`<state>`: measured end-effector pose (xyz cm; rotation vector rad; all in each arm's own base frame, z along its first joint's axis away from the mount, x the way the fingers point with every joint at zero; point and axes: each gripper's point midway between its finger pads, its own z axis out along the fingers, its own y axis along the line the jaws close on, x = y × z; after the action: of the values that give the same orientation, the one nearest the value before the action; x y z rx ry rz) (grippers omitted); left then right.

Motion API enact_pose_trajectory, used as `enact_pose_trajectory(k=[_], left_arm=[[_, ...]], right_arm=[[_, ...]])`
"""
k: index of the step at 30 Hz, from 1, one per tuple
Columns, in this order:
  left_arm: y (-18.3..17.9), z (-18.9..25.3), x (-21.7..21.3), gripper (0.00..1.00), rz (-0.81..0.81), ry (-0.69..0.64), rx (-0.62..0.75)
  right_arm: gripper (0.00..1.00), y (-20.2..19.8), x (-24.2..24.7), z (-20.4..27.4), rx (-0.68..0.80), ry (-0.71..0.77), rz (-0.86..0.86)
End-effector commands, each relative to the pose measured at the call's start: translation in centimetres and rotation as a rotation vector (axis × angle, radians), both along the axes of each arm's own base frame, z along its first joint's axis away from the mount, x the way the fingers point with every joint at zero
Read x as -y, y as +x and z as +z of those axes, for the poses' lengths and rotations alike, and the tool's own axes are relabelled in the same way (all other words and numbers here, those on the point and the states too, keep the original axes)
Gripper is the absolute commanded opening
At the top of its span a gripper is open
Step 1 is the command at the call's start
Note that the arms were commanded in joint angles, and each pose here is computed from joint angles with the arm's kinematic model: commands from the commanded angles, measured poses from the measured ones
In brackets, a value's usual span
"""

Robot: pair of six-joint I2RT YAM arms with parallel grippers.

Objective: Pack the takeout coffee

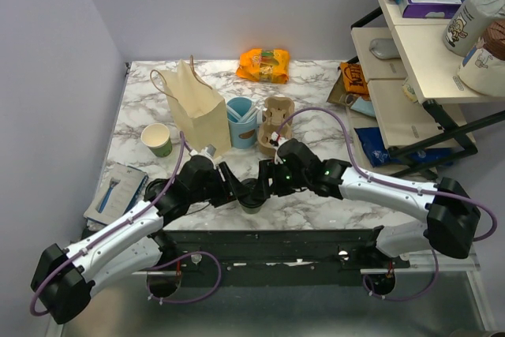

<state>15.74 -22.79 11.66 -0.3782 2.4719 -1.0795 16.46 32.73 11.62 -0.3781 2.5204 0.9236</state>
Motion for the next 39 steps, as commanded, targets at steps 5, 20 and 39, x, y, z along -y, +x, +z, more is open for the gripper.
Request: enact_pose_trajectory(k=[5, 20, 39], left_arm=[[0.0, -0.1, 0.7, 0.39, -0.006, -0.024, -0.022], [0.6, -1.8, -1.2, 0.00, 0.032, 0.131, -0.030], [-1.4, -5.4, -1.7, 0.57, -0.043, 0.152, -0.071]], right_arm=[[0.73, 0.2, 1.1, -1.9, -0.011, -0.078, -0.012], [0.73, 0.2, 1.6, -2.4, -0.008, -0.093, -0.026], [0.73, 0.7, 6.1, -7.0, 0.001, -0.334, -0.110]])
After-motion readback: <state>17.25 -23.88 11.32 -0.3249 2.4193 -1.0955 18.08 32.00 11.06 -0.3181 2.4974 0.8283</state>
